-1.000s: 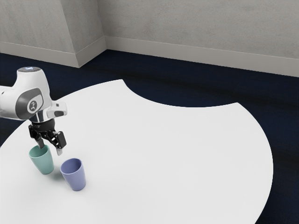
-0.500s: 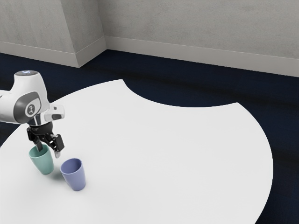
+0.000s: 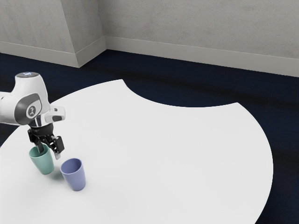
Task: Place the left cup onto the right cup
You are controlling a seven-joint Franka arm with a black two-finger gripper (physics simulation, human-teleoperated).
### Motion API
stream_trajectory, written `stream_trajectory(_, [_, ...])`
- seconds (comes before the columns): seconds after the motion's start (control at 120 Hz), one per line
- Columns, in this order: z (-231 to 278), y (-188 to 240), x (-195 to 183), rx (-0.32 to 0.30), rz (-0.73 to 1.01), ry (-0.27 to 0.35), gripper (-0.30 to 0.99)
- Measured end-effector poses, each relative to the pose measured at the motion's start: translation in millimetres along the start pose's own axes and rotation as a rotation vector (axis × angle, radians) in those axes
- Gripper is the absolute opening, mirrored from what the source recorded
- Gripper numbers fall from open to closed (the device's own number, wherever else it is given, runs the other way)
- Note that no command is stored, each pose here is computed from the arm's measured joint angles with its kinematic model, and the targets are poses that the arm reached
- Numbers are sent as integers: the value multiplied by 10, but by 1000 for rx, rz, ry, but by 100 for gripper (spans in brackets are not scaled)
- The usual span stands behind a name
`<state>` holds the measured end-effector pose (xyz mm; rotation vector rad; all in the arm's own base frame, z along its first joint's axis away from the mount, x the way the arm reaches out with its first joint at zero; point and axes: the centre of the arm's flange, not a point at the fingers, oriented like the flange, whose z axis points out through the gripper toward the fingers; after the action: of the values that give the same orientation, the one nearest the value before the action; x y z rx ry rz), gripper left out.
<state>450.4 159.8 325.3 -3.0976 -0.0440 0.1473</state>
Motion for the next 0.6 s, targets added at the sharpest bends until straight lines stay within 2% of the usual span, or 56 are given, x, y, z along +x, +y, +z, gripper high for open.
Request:
stream_trajectory(0.208, [32,1,9,-1,3,-2,61])
stream_trajectory(0.6, [59,-7,15,-1,5,-2,48])
